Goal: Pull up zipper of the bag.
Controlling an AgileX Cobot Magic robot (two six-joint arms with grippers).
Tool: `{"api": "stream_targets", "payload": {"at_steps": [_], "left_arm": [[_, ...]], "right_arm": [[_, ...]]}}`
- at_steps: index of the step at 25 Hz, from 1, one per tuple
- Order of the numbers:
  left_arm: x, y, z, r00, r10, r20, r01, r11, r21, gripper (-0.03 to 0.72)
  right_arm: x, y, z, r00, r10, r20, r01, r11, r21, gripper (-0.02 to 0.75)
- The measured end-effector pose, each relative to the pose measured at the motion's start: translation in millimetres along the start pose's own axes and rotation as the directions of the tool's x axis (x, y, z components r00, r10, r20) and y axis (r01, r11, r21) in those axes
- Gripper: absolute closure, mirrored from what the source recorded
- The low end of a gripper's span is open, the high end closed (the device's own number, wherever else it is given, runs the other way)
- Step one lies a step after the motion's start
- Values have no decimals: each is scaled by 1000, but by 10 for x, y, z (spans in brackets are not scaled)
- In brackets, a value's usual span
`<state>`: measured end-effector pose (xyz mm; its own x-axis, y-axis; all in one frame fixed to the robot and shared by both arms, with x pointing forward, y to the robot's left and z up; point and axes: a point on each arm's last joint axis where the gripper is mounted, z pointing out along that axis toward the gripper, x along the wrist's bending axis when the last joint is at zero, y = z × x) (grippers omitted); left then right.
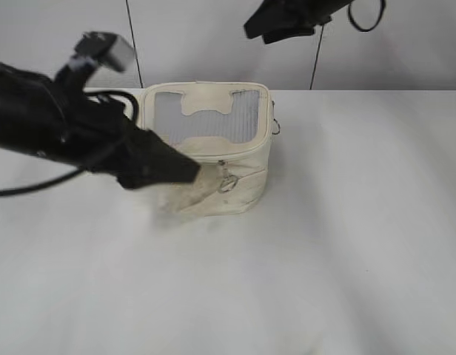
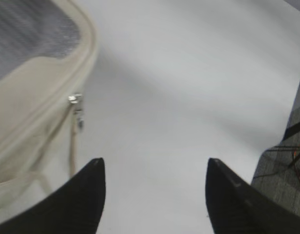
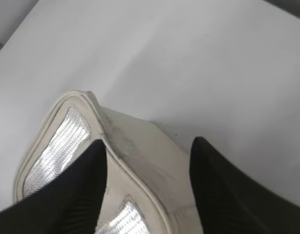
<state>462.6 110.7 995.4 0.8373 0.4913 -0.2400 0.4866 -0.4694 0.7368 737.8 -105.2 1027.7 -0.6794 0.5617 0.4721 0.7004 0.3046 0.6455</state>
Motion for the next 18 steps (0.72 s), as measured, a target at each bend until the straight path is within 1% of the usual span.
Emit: {"api": "stream_targets", "payload": {"at_steps": [1, 3, 4, 6, 7, 8, 10, 11, 13, 15, 16, 18], "left_arm": [[95, 23, -62, 1000, -25, -1, 25, 1000, -9, 195], [388, 168, -244, 997, -70, -24, 68, 996, -63, 211], [515, 253, -311, 996, -82, -20, 80, 993, -86, 216], [806, 513, -447, 997, -65, -31, 60, 988, -139, 225], [938, 653, -461, 998, -51, -35, 45, 987, -157, 228], [1048, 748, -415, 999, -38, -19, 35, 987, -154, 229], [1228, 1014, -296, 1000, 20, 12, -18, 987, -159, 230], [1309, 1072, -166, 998, 37, 55, -29, 989, -142, 230], [1434, 1256, 65, 989, 98, 107, -85, 989, -125, 230], [1553, 1323, 348, 977, 128, 171, -114, 989, -89, 230], [1575, 1388, 430, 968, 155, 196, -142, 986, -82, 230], [1654, 1451, 620, 959, 170, 227, -160, 985, -61, 230]], "right_arm": [[-75, 14, -113, 1000, 25, 5, -25, 999, -21, 310], [-304, 3, -370, 995, 97, 27, -95, 993, -65, 323], [-416, -36, -462, 990, 136, 35, -133, 988, -74, 331], [-601, -155, -604, 980, 194, 53, -190, 979, -71, 346], [-656, -235, -652, 975, 215, 58, -211, 976, -58, 351], [-689, -340, -659, 971, 232, 53, -230, 973, -35, 359], [-614, -487, -767, 971, 236, 28, -236, 972, -16, 366], [-557, -607, -801, 968, 252, 12, -252, 968, -13, 368], [-465, -898, -838, 965, 260, 29, -258, 965, -53, 370], [-326, -1211, -854, 975, 213, 65, -205, 973, -106, 370], [-263, -1332, -867, 982, 171, 86, -160, 979, -124, 370], [-142, -1547, -874, 986, 128, 106, -104, 972, -209, 370]]}}
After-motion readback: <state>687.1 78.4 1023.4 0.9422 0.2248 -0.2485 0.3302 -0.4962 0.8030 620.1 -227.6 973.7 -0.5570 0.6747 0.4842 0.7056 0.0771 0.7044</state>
